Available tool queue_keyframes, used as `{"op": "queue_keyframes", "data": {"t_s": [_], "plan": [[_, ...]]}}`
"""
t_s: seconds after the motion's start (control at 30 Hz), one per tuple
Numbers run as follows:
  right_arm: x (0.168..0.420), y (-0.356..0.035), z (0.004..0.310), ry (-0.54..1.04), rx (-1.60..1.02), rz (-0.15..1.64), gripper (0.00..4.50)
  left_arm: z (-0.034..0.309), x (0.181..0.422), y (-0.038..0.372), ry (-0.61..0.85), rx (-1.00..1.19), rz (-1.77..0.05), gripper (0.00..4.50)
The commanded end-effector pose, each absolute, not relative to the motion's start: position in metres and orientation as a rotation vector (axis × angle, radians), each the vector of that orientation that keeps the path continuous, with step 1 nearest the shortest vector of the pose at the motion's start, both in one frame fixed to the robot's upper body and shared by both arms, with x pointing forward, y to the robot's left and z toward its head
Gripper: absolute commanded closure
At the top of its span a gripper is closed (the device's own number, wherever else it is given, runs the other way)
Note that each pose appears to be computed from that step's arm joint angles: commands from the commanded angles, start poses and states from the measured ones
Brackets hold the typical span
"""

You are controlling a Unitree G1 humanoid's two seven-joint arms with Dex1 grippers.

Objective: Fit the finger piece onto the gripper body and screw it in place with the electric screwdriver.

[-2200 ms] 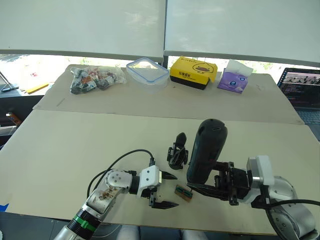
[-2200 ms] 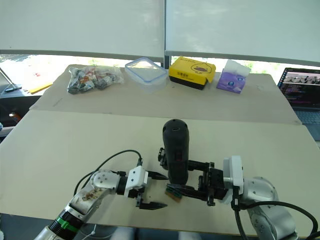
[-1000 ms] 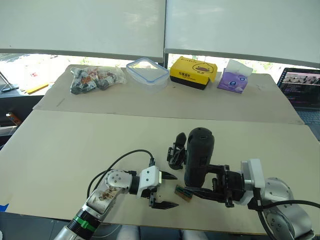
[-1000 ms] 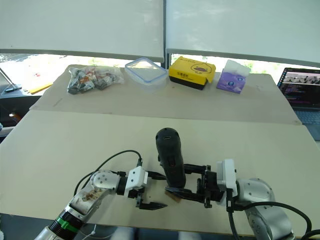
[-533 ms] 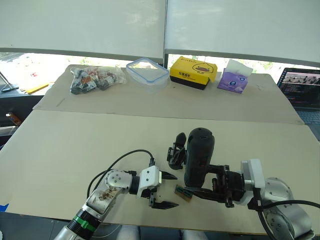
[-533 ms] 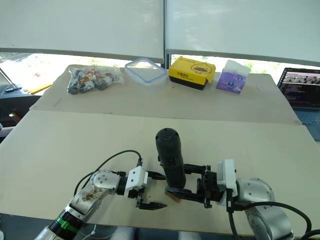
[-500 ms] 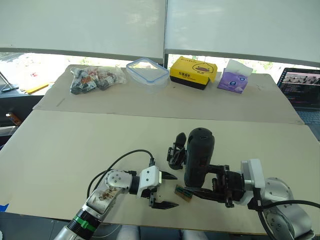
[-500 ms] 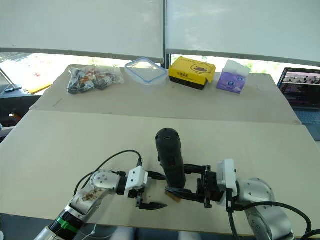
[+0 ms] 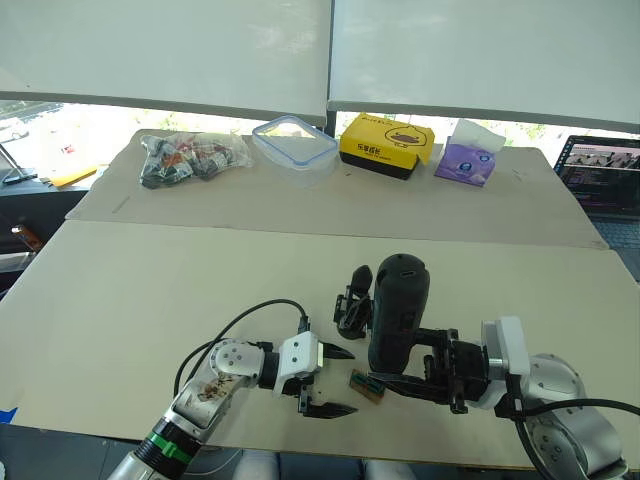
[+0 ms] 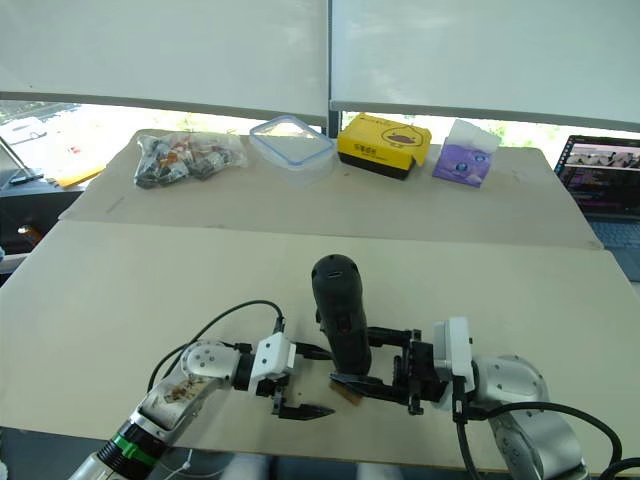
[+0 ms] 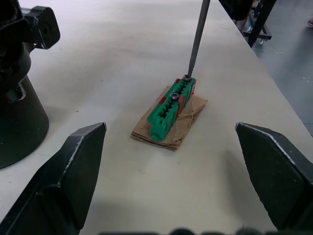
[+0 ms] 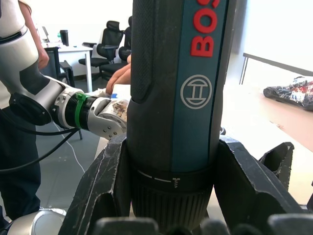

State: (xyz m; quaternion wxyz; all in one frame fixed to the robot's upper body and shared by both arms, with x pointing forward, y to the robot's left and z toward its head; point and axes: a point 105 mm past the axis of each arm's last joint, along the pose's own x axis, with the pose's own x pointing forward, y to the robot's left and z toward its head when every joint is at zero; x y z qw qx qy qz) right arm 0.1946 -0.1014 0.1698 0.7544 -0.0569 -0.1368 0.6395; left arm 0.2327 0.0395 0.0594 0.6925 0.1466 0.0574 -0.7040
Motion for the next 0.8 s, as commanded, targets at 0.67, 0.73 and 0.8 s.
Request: {"op": "queue_keyframes", "data": {"t_s": [0.67,0.73,0.8], "plan": [[0.1891,-0.1022,0.1785,-0.356,-0.145,1.41,2.54,0.0438,0.2213,0.0367,0.193,0.311,-1.603,0.0],[0.1892,-0.1024,0.1785,-0.355,-0.145,1.409,2.54,0.0445,0.2211,0.0362,0.192,0.311,-1.603,0.0],[0.1893,-0.1024,0.1786,-0.356,-0.145,1.409,2.54,0.045,0.221,0.0358,0.191,0.311,-1.604,0.0]]}}
